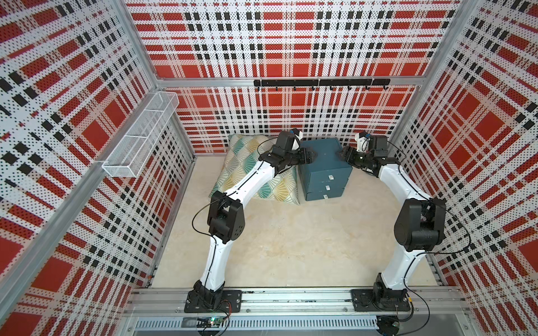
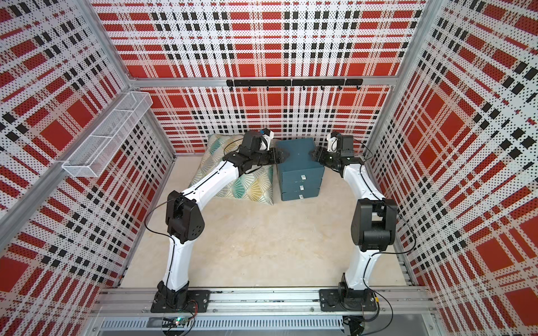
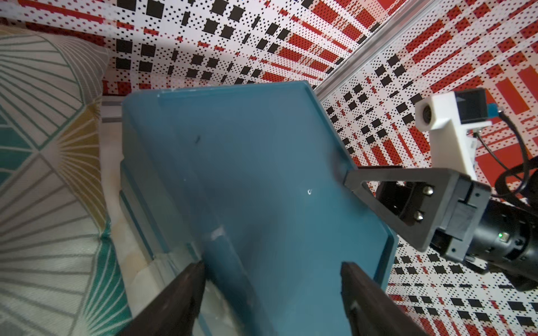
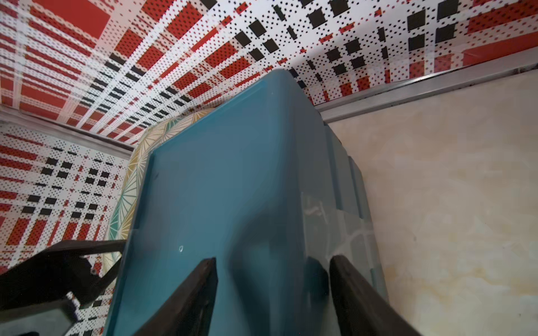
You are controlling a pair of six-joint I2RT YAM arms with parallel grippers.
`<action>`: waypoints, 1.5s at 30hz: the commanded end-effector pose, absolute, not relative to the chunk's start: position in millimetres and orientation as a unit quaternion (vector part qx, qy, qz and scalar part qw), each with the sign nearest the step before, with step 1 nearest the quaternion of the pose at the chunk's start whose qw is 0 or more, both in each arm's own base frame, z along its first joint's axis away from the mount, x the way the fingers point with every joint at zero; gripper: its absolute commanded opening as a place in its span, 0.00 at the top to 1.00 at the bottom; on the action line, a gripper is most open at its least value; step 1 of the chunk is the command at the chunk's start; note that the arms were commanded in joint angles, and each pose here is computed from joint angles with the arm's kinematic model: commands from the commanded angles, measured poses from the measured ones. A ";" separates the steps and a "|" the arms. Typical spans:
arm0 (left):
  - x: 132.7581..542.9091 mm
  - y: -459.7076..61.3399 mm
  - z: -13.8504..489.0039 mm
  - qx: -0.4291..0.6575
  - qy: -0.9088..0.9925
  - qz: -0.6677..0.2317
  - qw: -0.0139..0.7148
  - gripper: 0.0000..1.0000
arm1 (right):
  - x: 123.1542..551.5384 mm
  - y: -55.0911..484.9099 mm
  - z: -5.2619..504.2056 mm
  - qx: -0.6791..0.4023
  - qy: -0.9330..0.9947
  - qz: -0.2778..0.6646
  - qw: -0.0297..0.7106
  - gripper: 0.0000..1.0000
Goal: Place the cookies into the drawer by color
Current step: Move the storage box to the center of the board, then reset both arms
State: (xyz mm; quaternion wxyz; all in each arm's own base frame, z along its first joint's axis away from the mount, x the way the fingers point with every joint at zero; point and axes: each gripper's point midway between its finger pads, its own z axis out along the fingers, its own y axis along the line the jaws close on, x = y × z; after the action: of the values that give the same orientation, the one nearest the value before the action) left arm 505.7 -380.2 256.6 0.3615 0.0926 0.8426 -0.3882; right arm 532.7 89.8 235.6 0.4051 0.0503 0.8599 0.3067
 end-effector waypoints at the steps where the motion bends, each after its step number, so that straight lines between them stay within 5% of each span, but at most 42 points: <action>1: 472.0 -409.6 248.5 0.131 0.842 -0.406 0.330 0.24 | 501.9 125.1 230.6 0.012 0.863 0.335 0.379 0.33; 21: 319.8 -369.5 265.6 0.110 0.819 -0.416 0.378 0.24 | 355.1 161.2 229.4 -0.009 0.844 0.347 0.408 0.31; 29: 303.5 -329.1 279.0 0.080 0.817 -0.398 0.411 0.13 | 328.2 134.9 237.1 0.013 0.855 0.286 0.431 0.14; 31: 297.6 -320.7 288.0 0.075 0.812 -0.396 0.421 0.08 | 318.7 129.3 246.3 0.011 0.853 0.278 0.441 0.01; 33: 290.3 -313.4 297.8 0.072 0.808 -0.396 0.431 0.00 | 308.9 123.3 256.3 0.009 0.850 0.268 0.454 0.00; 38: 272.8 -295.9 319.7 0.063 0.797 -0.387 0.460 0.01 | 287.0 112.6 286.5 0.005 0.830 0.263 0.492 0.00; 45: 265.0 -245.9 330.3 0.006 0.784 -0.348 0.513 0.01 | 273.9 52.7 283.4 0.093 0.823 0.140 0.543 0.00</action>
State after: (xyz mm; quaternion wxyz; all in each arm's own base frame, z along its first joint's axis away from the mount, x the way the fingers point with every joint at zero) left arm 261.3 -270.1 340.4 0.4925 0.0378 0.7765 -0.3912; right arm 278.5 79.7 293.1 0.5313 0.0585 0.8195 0.2065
